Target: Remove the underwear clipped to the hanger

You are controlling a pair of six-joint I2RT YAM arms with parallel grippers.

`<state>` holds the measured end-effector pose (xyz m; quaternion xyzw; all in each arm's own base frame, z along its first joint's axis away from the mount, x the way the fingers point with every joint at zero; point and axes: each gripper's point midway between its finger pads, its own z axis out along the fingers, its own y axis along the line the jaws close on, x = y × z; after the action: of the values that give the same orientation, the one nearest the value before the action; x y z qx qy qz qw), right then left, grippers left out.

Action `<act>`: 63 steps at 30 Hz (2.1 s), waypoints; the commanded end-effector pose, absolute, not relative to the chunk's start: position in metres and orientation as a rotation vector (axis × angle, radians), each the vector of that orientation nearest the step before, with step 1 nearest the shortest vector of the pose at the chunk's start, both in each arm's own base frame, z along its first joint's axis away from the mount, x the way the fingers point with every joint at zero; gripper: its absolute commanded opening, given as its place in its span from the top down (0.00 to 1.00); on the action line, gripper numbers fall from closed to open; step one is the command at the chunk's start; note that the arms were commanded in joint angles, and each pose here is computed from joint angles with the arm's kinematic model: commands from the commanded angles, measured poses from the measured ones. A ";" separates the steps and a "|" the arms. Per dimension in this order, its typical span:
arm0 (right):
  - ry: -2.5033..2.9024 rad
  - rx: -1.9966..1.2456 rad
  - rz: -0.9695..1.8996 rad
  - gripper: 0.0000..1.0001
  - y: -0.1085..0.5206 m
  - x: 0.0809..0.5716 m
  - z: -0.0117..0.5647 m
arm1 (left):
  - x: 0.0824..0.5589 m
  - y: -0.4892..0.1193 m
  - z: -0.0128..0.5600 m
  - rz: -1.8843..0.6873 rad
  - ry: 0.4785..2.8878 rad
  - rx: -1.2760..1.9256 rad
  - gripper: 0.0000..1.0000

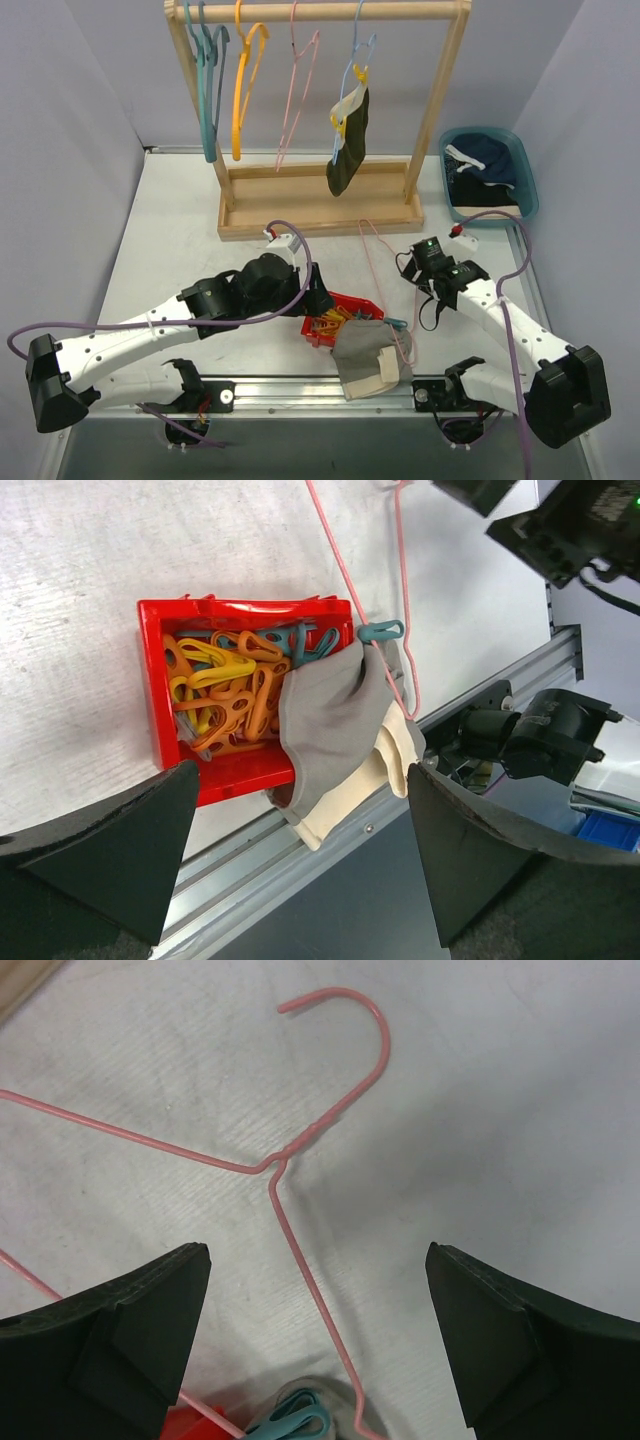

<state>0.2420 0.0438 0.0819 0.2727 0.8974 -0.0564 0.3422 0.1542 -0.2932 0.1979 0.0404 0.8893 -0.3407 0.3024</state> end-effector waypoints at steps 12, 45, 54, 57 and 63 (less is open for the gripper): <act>2.510 0.633 0.014 0.30 0.076 0.235 0.011 | 0.150 -0.284 0.216 -1.024 2.266 0.074 0.06; 2.143 0.434 0.512 1.00 0.104 0.228 0.193 | 0.150 -0.308 0.260 -1.249 2.044 0.236 0.06; 2.102 0.108 0.783 1.00 0.146 0.208 0.260 | 0.128 -0.311 0.297 -1.857 1.631 0.377 0.06; 2.077 0.026 0.852 1.00 0.153 0.195 0.272 | 0.110 -0.302 0.307 -2.005 1.488 0.459 0.06; 2.011 -0.118 0.995 1.00 0.171 0.178 0.304 | 0.074 -0.296 0.329 -2.123 1.280 0.695 0.06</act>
<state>0.1898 0.1572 0.2628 0.0089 0.8420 0.3491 0.4113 0.1189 -0.3136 0.2658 0.1468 0.6170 -0.7303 0.2540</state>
